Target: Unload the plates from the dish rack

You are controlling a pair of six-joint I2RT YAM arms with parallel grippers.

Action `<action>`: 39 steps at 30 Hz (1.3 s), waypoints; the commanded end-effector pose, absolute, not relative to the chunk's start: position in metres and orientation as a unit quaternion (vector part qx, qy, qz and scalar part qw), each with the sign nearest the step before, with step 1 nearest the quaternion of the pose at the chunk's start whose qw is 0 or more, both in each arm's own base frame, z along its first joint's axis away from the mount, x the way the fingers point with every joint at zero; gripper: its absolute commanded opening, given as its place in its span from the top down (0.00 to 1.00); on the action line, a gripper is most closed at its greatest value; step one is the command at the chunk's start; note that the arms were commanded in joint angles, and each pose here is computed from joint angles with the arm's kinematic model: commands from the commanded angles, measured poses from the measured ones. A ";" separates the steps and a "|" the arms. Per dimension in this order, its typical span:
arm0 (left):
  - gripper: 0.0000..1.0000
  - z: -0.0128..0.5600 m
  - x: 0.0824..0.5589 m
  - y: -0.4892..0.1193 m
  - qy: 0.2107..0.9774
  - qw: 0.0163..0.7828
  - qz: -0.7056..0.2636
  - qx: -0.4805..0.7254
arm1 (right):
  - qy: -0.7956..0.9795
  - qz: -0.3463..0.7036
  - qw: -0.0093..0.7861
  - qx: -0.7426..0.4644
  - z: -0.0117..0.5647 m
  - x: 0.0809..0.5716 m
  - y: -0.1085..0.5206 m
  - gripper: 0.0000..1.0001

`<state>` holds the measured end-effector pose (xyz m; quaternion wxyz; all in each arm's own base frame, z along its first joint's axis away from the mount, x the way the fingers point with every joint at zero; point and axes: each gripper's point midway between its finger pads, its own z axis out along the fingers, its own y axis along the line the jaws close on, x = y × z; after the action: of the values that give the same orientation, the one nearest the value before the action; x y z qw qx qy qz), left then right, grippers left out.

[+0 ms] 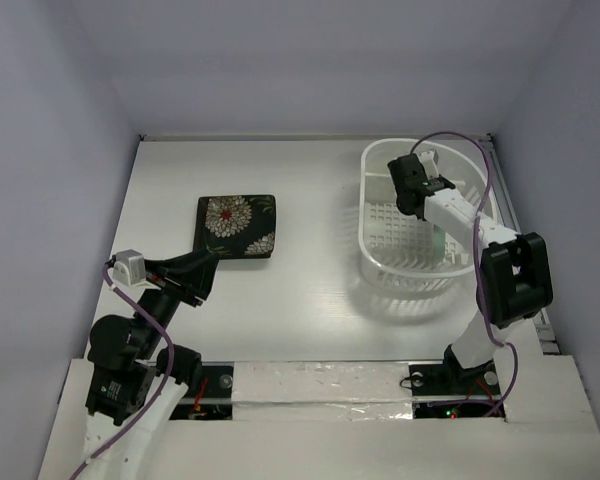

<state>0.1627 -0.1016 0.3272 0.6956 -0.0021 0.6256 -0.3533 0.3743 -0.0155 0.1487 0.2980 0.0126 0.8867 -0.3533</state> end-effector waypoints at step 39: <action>0.66 0.329 0.177 -0.104 0.637 0.688 -0.347 -0.012 | 0.735 0.403 0.540 -0.078 0.379 0.242 0.321 1.00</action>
<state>0.1745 -0.1044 0.3174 0.6797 -0.0082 0.6472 -0.3450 0.2505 0.2717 0.3616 0.5402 -0.1066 0.7775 0.3039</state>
